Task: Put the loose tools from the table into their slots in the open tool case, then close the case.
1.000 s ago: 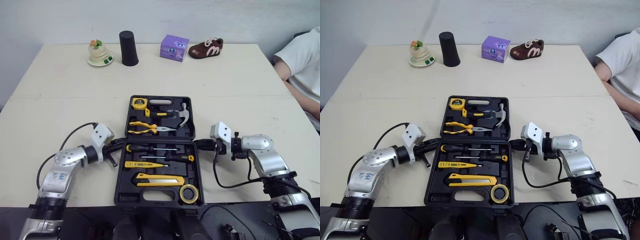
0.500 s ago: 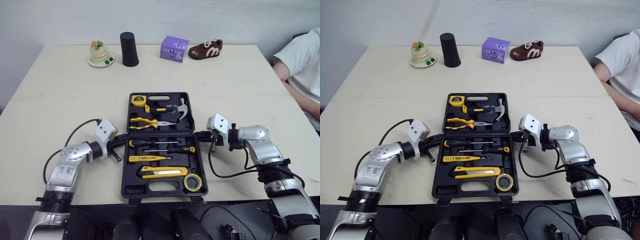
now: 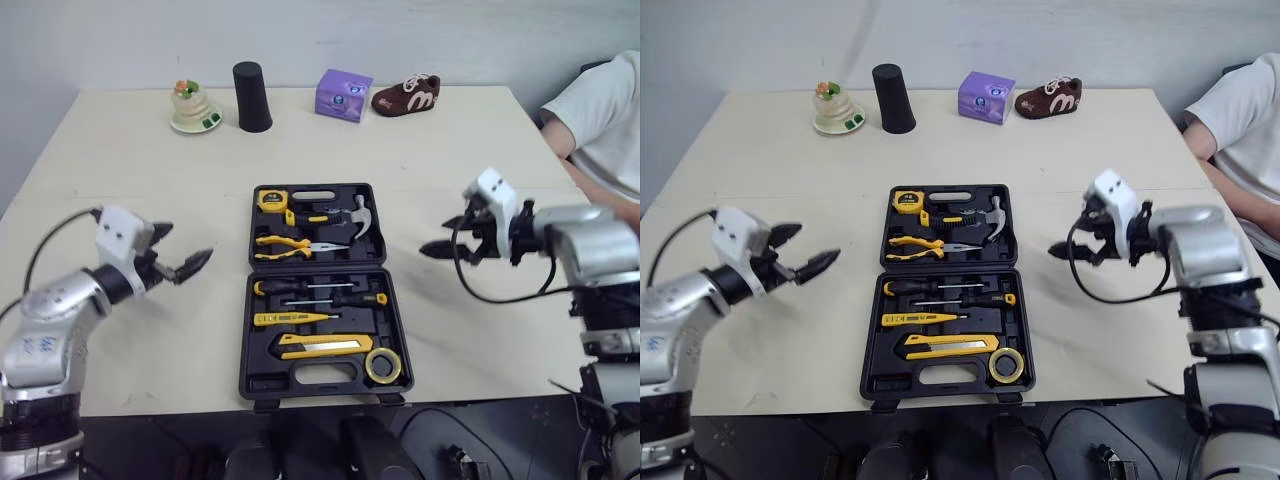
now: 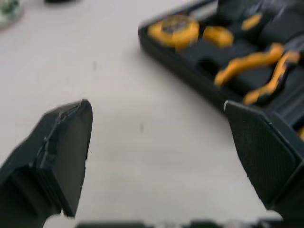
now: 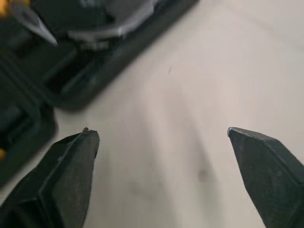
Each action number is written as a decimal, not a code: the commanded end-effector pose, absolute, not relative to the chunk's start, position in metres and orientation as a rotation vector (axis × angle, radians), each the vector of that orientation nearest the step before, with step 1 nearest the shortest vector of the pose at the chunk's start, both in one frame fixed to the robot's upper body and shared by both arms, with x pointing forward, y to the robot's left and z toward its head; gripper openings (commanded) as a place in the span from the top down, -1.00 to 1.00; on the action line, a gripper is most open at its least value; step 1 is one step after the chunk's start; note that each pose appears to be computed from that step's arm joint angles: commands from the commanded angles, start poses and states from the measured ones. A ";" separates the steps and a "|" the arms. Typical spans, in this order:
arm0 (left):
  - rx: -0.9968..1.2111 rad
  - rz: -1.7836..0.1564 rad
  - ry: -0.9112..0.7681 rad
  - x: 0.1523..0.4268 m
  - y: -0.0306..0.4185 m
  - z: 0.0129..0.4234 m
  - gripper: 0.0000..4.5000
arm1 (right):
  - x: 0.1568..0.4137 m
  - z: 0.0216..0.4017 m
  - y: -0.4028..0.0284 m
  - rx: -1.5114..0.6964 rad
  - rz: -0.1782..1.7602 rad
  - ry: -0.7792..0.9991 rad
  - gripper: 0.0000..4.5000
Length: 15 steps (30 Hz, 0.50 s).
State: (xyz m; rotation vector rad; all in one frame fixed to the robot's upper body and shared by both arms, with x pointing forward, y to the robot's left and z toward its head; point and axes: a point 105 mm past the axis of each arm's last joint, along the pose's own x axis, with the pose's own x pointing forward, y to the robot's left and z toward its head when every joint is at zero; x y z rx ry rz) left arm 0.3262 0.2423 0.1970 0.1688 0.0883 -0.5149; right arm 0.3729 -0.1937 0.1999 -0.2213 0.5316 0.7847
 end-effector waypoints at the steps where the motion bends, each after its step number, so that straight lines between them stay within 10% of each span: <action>1: 0.048 -0.565 0.198 0.333 0.220 0.214 -0.99 | 0.372 0.211 -0.172 -0.139 0.773 0.612 -1.00; 15: -0.048 -0.459 0.579 0.369 0.184 0.189 -0.99 | 0.401 0.203 -0.134 -0.133 0.661 0.710 -1.00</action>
